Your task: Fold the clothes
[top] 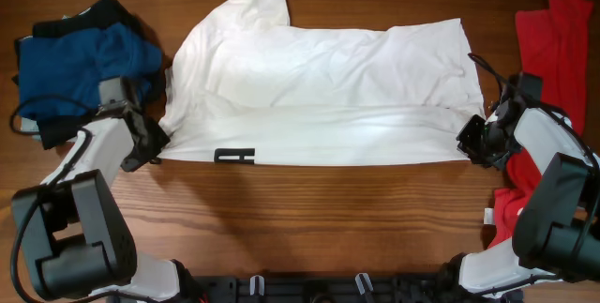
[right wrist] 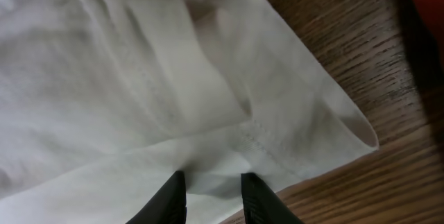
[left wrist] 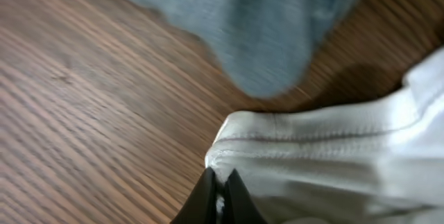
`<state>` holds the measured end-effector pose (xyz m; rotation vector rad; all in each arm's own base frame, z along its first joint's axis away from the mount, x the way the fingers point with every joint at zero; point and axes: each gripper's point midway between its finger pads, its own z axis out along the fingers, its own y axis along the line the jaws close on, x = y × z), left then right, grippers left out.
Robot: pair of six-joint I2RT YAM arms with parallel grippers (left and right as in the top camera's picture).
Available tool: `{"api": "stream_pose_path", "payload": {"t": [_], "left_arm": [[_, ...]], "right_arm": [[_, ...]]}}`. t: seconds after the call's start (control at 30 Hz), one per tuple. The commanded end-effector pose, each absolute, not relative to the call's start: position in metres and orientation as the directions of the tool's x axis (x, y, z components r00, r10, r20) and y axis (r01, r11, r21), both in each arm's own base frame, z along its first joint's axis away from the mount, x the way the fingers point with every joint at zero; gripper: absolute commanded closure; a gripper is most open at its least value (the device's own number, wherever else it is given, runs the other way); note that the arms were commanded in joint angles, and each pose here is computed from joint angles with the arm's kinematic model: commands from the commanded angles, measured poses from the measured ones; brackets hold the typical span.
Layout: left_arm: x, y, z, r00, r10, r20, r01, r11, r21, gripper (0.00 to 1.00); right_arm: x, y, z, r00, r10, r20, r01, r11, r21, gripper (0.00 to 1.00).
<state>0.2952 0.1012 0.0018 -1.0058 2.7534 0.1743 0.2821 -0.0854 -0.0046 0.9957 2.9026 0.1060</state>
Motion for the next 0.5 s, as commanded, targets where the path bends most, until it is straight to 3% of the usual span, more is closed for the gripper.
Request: {"api": "stream_pose_path", "payload": {"t": [0.0,0.23,0.47], "left_arm": [[0.291,0.115,0.007,-0.7,-0.667,-0.257,-0.698,0.714,0.047,0.92],[0.262,0.106,0.003,-0.719,-0.68,-0.144,-0.694,0.714,0.095,0.95],[0.235,0.099,0.002,-0.727,-0.685,-0.041,-0.683,0.715,0.148,0.96]], "right_arm": [[0.262,-0.098,-0.019,-0.775,0.631,-0.02,0.632,0.775,-0.018,0.72],[0.253,-0.097,-0.019,-0.77,0.638,0.01,0.637,0.77,-0.032,0.73],[0.224,-0.099,-0.016,-0.685,0.724,0.084,0.714,0.69,-0.123,0.8]]}}
